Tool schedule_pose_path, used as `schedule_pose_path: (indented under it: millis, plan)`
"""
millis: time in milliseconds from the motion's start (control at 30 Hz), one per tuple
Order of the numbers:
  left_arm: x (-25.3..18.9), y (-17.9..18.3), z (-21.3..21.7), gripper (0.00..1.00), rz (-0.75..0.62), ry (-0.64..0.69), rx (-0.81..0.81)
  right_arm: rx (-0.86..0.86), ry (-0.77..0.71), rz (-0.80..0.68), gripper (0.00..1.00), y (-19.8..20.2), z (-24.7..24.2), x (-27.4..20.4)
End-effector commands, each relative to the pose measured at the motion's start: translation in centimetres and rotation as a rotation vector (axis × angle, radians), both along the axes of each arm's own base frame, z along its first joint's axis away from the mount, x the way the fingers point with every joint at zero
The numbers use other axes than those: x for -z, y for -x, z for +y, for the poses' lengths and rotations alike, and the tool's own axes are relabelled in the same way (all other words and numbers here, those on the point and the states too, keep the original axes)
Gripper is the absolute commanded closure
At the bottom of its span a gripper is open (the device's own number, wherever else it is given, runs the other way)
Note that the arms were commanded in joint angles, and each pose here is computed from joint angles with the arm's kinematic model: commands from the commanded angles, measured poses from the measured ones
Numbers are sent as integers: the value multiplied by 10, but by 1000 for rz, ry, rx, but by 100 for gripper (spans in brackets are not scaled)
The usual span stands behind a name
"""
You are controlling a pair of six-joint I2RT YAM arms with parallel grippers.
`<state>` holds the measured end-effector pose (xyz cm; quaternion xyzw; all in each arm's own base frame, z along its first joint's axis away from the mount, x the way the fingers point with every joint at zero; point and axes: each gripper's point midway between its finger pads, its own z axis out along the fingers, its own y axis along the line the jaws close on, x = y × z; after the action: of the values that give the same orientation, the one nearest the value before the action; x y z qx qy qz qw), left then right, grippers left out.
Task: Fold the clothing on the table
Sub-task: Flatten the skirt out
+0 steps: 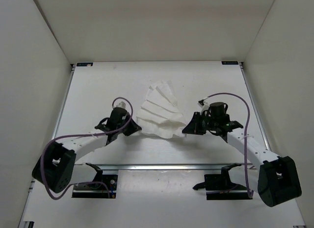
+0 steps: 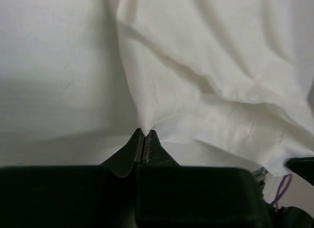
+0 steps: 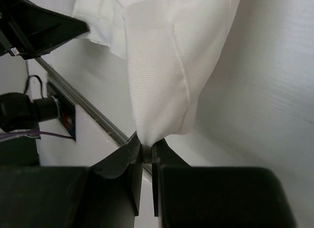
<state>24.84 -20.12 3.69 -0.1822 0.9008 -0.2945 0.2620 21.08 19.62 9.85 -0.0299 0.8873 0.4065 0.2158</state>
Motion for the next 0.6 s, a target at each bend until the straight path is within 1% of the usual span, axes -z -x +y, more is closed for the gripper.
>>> schedule_pose_path:
  millis: [0,33,67,100,133,200,233,267,333,367,433,467,500,533,567]
  plan:
    - [-98,-42,8,100,-238,-41,30,-8,-92,-184,100,-21,0,-73]
    - [-139,-48,12,100,-309,-59,47,30,-100,-212,100,-30,-7,-88]
    - [-175,-53,15,100,-349,-69,41,46,-114,-244,100,-31,-12,-108]
    - [-203,-52,20,100,-413,-83,45,48,-123,-263,100,-31,-12,-119]
    - [-240,-47,21,100,-470,-83,57,56,-125,-302,100,-29,-14,-140]
    - [-285,-38,26,100,-535,-83,66,60,-132,-360,100,-23,-16,-171]
    - [-310,-27,27,100,-571,-63,79,65,-145,-358,100,-19,-16,-183]
    - [-325,-22,29,100,-590,-51,80,59,-164,-368,100,-13,-14,-195]
    - [-345,-12,33,100,-625,-31,97,36,-207,-375,100,-1,-11,-211]
    - [-354,-9,40,100,-641,-28,79,41,-226,-390,100,-1,-10,-220]
    - [-352,-14,46,100,-636,-44,77,18,-250,-379,100,1,-4,-228]
    - [-344,-20,47,100,-614,-56,97,4,-253,-346,99,-8,3,-225]
    - [-337,-27,50,100,-595,-69,93,-7,-257,-350,99,-12,6,-229]
    - [-325,-37,49,100,-574,-89,111,-29,-263,-315,100,-20,13,-225]
    - [-310,-47,46,100,-537,-101,120,-43,-272,-311,100,-26,16,-227]
